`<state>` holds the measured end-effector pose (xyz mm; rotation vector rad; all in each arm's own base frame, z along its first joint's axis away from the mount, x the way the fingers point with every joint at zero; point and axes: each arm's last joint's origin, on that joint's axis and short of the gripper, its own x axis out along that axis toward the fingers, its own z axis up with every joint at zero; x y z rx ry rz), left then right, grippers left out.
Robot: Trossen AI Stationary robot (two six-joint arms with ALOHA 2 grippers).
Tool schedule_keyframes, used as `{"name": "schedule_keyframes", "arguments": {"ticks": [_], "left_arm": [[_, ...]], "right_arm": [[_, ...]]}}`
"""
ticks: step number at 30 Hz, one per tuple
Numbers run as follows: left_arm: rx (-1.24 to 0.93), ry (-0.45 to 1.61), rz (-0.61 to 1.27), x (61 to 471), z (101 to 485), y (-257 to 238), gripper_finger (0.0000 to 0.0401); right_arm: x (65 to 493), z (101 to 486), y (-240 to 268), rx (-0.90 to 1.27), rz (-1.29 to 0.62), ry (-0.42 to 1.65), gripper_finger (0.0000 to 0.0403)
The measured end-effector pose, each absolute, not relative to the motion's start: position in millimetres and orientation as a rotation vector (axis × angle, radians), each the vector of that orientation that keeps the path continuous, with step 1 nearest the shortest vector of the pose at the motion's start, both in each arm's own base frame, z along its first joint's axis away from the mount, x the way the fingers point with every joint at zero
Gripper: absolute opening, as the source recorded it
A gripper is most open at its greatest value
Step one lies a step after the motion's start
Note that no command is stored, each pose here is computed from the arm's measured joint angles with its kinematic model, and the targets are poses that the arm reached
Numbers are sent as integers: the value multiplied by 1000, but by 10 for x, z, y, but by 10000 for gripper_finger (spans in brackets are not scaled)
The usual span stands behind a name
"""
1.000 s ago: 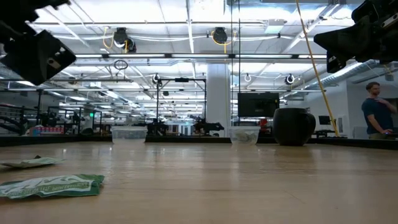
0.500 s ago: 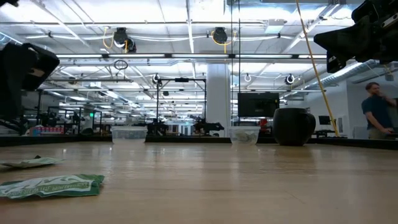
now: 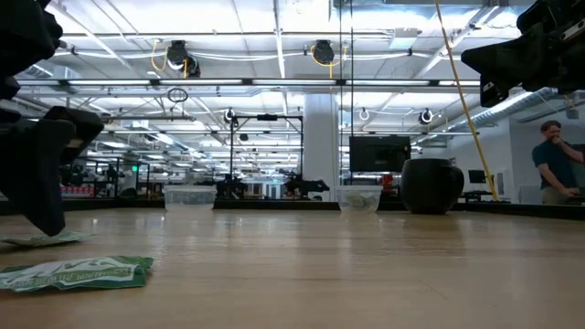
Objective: Pick and place items into bin
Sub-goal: Put the green stevia packet into the left transparent bin
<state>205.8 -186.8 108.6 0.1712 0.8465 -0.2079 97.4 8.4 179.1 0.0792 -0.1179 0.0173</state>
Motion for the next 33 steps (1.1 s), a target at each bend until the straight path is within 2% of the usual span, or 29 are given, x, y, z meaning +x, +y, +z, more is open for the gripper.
{"name": "schedule_keyframes", "arguments": {"ticks": [4,13,22,27,30,33], "left_arm": [[157,850,-206,2086,1086,-1845,211],[141,816,-179,2139,1129,-1799,119],[129,829,-156,2223,1157,-1672,51],[100,870,-206,2245,1145,-1638,9],[57,871,-197,2247,1157,-1638,9],[37,861,-194,2254,1169,-1643,40]], "right_arm": [[974,1792,84,80,18,-118,4],[974,1791,84,80,17,-118,4],[974,1791,84,80,17,-118,4],[974,1791,84,80,17,-118,4],[974,1791,84,80,17,-118,4],[974,1792,84,80,17,-118,4]]}}
